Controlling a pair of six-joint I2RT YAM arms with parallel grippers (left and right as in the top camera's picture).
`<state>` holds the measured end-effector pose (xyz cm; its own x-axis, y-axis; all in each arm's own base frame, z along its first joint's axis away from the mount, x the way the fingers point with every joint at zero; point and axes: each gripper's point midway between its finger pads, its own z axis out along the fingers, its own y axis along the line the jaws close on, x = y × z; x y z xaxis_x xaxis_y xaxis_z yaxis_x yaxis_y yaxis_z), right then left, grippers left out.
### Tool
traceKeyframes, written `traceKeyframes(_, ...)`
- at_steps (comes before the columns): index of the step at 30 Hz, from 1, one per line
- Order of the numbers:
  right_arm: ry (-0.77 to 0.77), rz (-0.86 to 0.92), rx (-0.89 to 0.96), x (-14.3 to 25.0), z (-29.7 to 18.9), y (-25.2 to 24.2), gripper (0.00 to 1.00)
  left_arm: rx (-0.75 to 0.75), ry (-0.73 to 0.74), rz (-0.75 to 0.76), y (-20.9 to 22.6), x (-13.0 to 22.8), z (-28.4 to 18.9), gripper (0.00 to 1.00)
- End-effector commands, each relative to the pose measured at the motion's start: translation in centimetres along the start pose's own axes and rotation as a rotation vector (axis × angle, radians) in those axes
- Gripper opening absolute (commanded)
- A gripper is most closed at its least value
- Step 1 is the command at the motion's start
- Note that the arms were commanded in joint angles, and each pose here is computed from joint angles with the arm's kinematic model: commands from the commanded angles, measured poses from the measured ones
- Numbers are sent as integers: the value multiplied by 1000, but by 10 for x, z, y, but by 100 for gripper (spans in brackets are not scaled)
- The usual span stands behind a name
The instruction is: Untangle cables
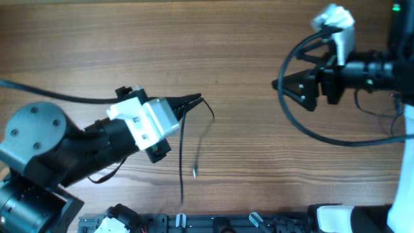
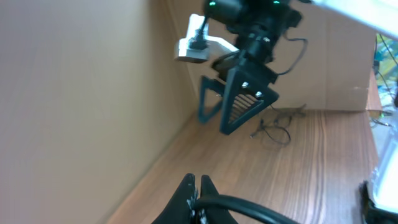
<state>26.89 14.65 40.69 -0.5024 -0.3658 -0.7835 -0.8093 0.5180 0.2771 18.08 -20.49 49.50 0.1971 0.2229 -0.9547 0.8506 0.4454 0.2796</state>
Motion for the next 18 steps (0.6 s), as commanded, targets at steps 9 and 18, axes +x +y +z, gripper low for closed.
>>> traceKeyframes(9, 140, -706, -303, 8, 101, 72, 100, -165, -41, 48, 29, -16, -7, 4)
traceKeyframes(18, 63, -675, -413, -4, 129, 72, 99, -270, -136, 99, 34, -44, -37, 4)
